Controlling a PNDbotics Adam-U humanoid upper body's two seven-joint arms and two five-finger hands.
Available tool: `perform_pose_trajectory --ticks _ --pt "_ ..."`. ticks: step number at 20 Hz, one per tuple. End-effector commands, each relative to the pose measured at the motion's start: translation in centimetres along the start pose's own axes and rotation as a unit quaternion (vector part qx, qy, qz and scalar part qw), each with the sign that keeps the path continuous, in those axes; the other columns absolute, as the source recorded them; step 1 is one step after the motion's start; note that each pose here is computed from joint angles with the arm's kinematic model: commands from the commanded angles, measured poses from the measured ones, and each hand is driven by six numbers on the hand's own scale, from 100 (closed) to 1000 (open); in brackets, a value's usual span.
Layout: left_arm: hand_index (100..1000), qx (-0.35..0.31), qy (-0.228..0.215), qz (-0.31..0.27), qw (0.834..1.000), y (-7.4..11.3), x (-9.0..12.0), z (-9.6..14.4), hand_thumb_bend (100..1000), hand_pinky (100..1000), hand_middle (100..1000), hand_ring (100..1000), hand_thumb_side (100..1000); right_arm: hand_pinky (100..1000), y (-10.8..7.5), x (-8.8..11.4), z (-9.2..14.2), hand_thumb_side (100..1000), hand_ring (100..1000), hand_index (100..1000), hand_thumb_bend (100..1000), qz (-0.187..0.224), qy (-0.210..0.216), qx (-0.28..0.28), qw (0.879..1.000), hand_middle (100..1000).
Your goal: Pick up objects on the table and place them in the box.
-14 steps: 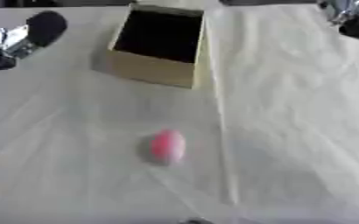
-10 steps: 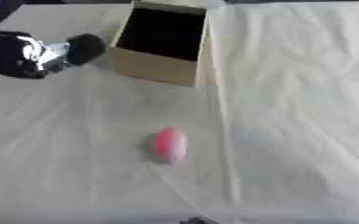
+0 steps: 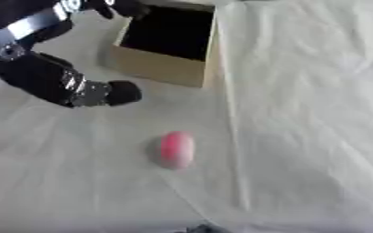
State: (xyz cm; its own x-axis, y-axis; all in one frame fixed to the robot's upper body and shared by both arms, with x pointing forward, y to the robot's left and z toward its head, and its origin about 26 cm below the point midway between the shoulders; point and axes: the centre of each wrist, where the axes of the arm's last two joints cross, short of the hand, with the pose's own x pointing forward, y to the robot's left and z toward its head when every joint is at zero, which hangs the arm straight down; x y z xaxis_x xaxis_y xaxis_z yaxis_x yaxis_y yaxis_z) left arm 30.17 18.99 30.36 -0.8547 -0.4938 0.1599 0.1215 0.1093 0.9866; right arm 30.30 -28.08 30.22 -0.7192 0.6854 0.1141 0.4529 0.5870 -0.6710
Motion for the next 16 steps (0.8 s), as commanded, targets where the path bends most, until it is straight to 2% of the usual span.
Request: perform_pose_trajectory --ticks 1,5,8,11,16 --pt "884 -0.037 -0.012 0.0 0.999 0.5 0.7 -0.2 617 803 769 831 633 911 -1.0 0.3 -0.3 810 824 896 100 0.015 -0.009 -0.014 1.0 754" --pt "868 -0.088 -0.009 -0.001 0.996 0.1 1.0 -0.7 650 843 804 861 529 911 -0.9 0.2 -0.2 818 821 896 100 0.014 -0.005 -0.016 1.0 753" --pt "868 -0.109 0.0 -0.008 0.994 -0.2 1.2 -1.0 641 855 810 869 500 911 -0.9 0.1 -0.1 821 819 895 100 0.014 0.0 -0.016 1.0 752" --pt "876 -0.125 0.016 -0.008 0.992 -0.7 1.4 -1.5 588 867 805 876 464 911 -0.9 0.1 0.0 824 818 894 100 0.014 0.003 -0.018 1.0 752" --pt "868 -0.145 0.039 -0.015 0.988 -1.7 1.9 -2.1 496 834 800 864 370 911 -0.7 0.0 0.1 835 816 888 100 0.013 0.008 -0.018 1.0 750"
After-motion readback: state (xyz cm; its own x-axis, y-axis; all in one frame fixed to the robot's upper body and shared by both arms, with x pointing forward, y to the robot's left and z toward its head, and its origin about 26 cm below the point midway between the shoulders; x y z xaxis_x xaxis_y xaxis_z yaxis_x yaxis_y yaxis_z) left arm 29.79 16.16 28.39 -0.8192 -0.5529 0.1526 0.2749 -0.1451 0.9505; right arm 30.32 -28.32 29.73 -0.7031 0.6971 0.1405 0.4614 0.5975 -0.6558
